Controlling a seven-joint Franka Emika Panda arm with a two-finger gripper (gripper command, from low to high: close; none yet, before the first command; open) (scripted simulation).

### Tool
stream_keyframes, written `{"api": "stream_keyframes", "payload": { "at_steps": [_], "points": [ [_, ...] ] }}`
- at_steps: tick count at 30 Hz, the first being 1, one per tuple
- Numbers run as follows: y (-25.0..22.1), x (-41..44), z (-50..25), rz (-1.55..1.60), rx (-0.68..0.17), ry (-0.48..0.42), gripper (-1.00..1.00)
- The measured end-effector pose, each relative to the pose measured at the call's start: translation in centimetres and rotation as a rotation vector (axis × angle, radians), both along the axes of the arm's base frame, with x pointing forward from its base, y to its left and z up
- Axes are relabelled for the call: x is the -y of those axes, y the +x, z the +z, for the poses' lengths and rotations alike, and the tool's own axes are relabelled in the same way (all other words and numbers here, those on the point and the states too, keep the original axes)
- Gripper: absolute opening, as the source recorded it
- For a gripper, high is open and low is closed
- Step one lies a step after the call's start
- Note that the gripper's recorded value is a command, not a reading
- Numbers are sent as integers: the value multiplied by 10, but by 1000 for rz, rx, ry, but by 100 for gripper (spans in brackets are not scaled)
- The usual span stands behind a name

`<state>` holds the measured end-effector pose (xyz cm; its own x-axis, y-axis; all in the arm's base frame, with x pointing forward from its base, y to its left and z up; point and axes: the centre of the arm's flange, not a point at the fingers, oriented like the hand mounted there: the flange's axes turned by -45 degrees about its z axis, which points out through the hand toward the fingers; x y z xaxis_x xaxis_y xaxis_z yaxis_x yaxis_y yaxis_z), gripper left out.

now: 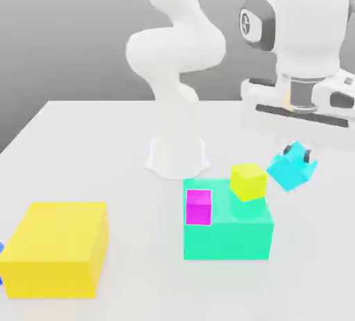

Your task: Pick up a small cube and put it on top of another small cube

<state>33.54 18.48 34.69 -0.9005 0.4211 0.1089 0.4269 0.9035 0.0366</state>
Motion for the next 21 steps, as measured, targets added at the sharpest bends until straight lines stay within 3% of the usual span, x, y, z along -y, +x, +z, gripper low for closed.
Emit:
{"api": "stream_keyframes", "payload": {
  "at_steps": [8, 14, 15, 21],
  "points": [
    [-66, 32, 7, 328, 84, -54, -100],
    [-74, 36, -46, 375, 97, -66, -100],
    [-74, 36, -55, 376, 97, -66, 100],
    [-75, 36, -59, 376, 97, -64, 100]
  ]
}}
